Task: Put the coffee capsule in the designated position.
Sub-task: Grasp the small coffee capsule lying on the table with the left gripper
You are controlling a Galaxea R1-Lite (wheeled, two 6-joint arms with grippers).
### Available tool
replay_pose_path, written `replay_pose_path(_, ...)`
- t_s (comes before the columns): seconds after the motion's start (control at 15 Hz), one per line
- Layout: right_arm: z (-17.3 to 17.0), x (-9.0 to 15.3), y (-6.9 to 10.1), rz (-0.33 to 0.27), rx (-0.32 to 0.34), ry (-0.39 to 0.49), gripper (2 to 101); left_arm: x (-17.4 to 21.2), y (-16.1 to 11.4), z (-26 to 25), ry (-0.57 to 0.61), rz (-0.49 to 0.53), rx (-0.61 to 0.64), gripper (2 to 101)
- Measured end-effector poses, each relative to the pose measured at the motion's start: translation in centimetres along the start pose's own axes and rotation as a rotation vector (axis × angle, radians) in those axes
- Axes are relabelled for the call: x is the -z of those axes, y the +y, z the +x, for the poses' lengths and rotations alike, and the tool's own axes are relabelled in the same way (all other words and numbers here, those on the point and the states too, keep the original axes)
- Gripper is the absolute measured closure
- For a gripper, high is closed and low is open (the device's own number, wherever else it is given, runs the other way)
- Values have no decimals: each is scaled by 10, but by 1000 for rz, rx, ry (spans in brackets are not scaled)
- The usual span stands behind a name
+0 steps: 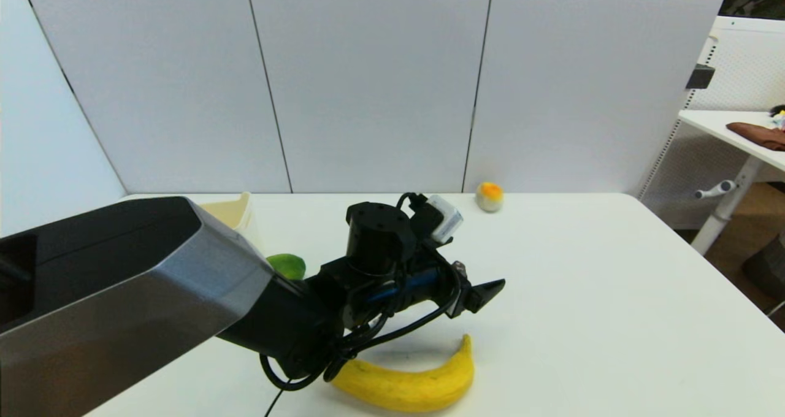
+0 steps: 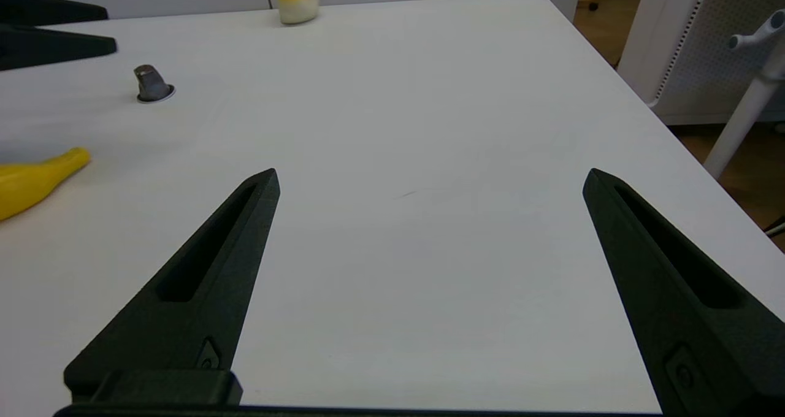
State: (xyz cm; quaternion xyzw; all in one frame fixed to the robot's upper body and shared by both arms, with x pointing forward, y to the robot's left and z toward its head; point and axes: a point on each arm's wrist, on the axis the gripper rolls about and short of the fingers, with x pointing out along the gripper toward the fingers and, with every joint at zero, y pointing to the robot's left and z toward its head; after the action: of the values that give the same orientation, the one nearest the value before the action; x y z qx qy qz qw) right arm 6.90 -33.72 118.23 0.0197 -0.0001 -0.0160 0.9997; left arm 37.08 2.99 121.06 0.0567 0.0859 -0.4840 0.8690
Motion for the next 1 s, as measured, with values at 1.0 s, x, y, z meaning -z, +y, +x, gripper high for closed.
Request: replay_pose_path(1.0, 0, 0, 0, 0, 0, 0, 43, 36, 26, 26, 39, -21, -108, 53)
